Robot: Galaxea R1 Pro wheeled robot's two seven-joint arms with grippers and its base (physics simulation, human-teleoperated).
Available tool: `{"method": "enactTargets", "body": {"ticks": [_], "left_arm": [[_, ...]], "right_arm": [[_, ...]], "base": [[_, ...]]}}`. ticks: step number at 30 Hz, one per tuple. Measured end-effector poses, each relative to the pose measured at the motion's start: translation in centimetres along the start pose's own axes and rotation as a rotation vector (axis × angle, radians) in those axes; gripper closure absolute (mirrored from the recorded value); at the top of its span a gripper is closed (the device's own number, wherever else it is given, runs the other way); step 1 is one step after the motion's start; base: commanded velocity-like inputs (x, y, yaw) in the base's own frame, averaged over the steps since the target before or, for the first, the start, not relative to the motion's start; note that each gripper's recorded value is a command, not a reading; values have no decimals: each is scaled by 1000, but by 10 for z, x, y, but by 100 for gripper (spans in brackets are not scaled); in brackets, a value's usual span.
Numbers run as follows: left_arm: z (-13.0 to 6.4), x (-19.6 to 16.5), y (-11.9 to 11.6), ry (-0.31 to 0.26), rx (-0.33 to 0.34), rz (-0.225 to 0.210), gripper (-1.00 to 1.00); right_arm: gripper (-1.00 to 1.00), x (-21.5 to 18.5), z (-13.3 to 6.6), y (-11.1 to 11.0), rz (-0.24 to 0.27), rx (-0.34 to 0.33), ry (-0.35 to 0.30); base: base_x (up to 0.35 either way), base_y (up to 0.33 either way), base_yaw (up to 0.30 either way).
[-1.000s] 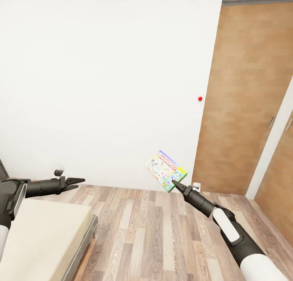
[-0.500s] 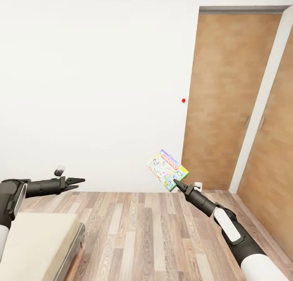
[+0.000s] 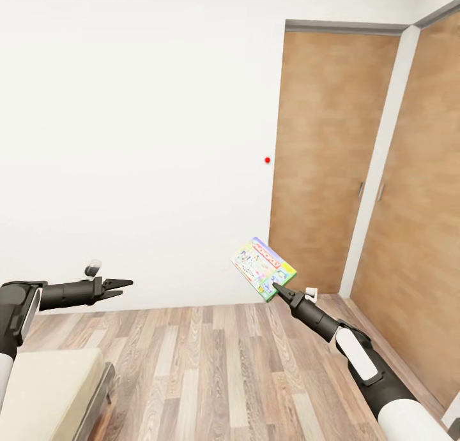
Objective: Put all the toys in the child's room - the three board games (two on the bed and one on the table), the two jigsaw puzzles on the table, and the tennis ball on the table - inside the toy box on the table in the child's room.
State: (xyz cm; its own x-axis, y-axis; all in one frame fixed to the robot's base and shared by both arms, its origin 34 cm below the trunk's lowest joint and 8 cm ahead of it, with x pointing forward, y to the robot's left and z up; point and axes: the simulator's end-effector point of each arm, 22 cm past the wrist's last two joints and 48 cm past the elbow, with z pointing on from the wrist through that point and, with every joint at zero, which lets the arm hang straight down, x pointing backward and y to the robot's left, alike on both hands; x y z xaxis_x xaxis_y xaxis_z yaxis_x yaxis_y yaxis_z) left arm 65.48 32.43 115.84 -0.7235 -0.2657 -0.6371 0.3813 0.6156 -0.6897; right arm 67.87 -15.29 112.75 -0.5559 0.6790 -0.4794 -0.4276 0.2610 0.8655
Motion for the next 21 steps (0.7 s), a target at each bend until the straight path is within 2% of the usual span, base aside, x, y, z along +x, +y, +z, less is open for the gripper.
{"method": "enactTargets", "body": {"ticks": [7,14,21], "left_arm": [[1,1,1,1,0,-2,-100],[2,2,3,4,2,-6,-100],[2,2,-8,5,55,-5,-100]], "right_arm": [[100,0,0,-1,3,-1,0],[100,1,0,-5,9,7,2],[100,-4,-5,-12,23,18,-18]], "base": [[0,0,-93],[0,0,-235],[0,0,-263]]}}
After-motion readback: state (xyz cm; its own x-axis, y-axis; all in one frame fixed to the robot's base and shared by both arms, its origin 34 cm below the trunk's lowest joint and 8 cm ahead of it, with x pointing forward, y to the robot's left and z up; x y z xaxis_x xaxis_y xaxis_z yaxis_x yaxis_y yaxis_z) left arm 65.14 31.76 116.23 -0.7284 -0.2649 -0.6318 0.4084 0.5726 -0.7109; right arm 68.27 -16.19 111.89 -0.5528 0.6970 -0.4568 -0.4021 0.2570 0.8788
